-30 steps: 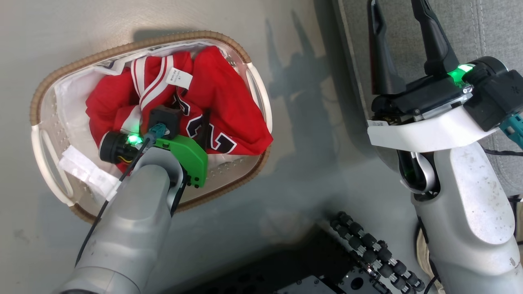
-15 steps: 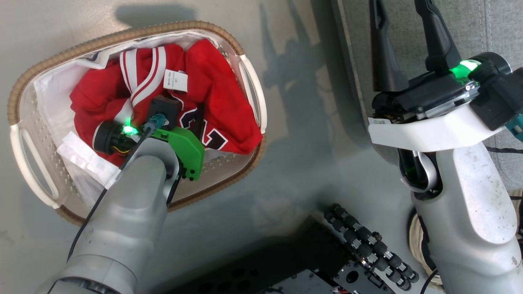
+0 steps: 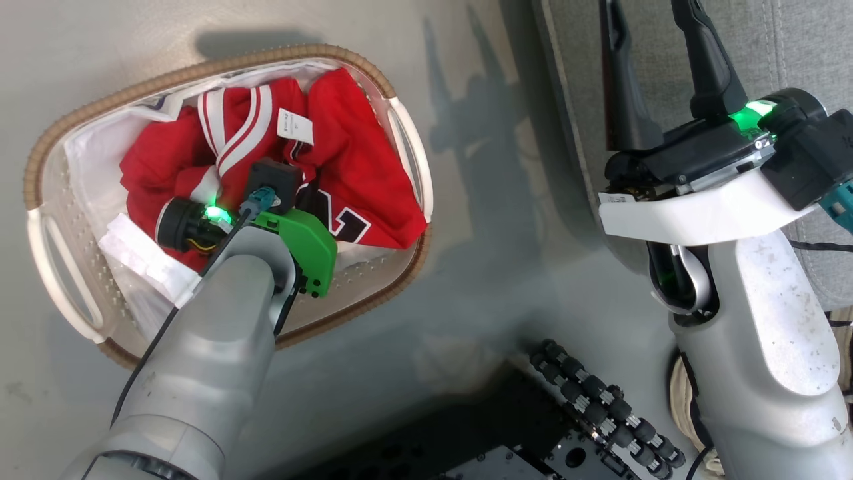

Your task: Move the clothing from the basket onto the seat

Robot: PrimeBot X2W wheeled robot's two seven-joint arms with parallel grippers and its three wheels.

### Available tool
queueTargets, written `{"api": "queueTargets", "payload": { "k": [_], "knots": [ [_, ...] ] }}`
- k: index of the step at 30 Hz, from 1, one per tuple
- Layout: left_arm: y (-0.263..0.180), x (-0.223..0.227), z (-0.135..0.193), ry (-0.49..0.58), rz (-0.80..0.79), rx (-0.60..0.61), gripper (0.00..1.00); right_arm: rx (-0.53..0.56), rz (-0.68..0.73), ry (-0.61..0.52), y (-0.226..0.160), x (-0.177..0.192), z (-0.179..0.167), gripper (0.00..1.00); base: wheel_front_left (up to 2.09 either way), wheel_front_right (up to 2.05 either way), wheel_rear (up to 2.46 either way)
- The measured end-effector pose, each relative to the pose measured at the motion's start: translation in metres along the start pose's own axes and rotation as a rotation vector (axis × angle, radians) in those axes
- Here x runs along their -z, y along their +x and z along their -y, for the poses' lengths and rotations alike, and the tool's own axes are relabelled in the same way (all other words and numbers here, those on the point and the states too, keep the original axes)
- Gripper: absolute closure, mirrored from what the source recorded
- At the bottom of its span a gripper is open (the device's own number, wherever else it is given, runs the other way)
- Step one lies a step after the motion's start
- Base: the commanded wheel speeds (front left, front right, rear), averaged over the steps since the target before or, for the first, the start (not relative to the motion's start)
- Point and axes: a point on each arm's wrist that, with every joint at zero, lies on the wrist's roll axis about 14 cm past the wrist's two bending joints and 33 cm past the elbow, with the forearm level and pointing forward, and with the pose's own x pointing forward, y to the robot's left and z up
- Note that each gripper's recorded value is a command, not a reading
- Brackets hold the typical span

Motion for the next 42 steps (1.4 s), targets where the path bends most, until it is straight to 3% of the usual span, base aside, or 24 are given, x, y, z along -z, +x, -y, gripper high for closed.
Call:
{"api": "queueTargets", "payload": {
  "k": [22,42],
  "knots": [
    [-0.063,-0.068,0.025,0.076,0.18,-0.007,1.0,-0.054,0.061,-0.011,-0.011,-0.042,-0.027,0.0,0.0,0.0,0.0],
    [-0.174,-0.144,0.048,0.195,0.473,-0.127,1.0,-0.118,0.112,0.008,-0.05,-0.086,-0.056,0.0,0.0,0.0,0.0]
  ]
}}
